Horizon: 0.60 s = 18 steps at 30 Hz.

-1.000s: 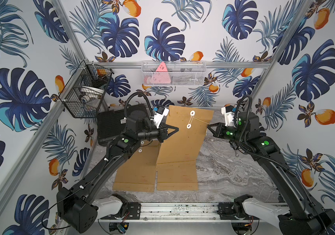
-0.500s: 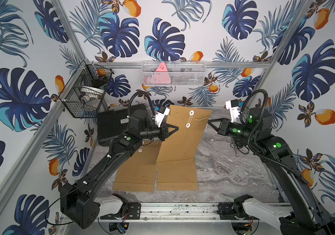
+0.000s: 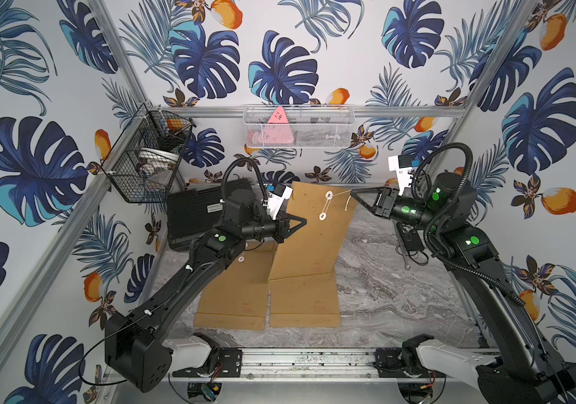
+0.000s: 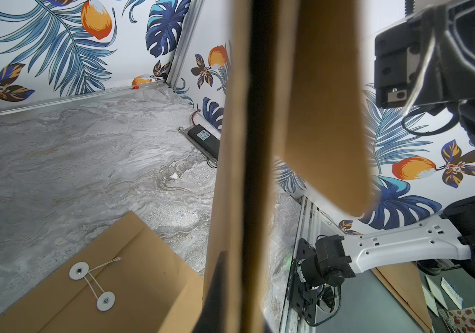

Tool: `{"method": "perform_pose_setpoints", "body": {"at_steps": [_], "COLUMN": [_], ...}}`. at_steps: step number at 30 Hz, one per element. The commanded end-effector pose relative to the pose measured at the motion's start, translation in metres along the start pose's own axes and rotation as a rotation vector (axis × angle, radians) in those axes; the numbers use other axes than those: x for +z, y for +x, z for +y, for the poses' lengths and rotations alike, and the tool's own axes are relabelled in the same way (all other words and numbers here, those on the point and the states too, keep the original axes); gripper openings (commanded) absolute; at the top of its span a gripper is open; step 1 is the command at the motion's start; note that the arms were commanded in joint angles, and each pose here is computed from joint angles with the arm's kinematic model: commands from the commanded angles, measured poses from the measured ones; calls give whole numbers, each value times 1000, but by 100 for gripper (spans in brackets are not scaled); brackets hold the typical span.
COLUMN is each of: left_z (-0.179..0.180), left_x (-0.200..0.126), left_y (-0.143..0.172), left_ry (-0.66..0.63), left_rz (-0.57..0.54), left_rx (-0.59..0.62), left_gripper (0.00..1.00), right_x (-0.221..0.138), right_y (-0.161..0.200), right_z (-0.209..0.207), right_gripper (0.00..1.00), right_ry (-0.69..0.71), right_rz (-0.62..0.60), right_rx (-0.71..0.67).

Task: Close the mouth of the file bag
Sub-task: Close the file bag.

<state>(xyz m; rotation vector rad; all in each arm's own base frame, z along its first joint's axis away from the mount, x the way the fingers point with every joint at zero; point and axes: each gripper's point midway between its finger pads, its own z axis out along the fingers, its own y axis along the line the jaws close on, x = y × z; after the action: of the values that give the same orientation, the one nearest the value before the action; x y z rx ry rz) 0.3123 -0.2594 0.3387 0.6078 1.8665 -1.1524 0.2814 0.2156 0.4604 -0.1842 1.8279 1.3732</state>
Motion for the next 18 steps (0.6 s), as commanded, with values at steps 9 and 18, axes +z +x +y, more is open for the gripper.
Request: {"method": "perform_pose_setpoints", "body": {"at_steps": [9, 18], "left_z": [-15, -25], "left_x": [-7, -13], "left_y": [-14, -22], "left_ry": [39, 55], "left_rz": [-40, -53], "left_rx": [34, 51], "left_gripper": [0, 0], "right_x": [2, 1], "right_y": [15, 36], "right_z": [-19, -53], "right_gripper": [0, 0], "right_ry": [38, 137], "right_rz": [15, 50], "right_rx": [32, 52]}}
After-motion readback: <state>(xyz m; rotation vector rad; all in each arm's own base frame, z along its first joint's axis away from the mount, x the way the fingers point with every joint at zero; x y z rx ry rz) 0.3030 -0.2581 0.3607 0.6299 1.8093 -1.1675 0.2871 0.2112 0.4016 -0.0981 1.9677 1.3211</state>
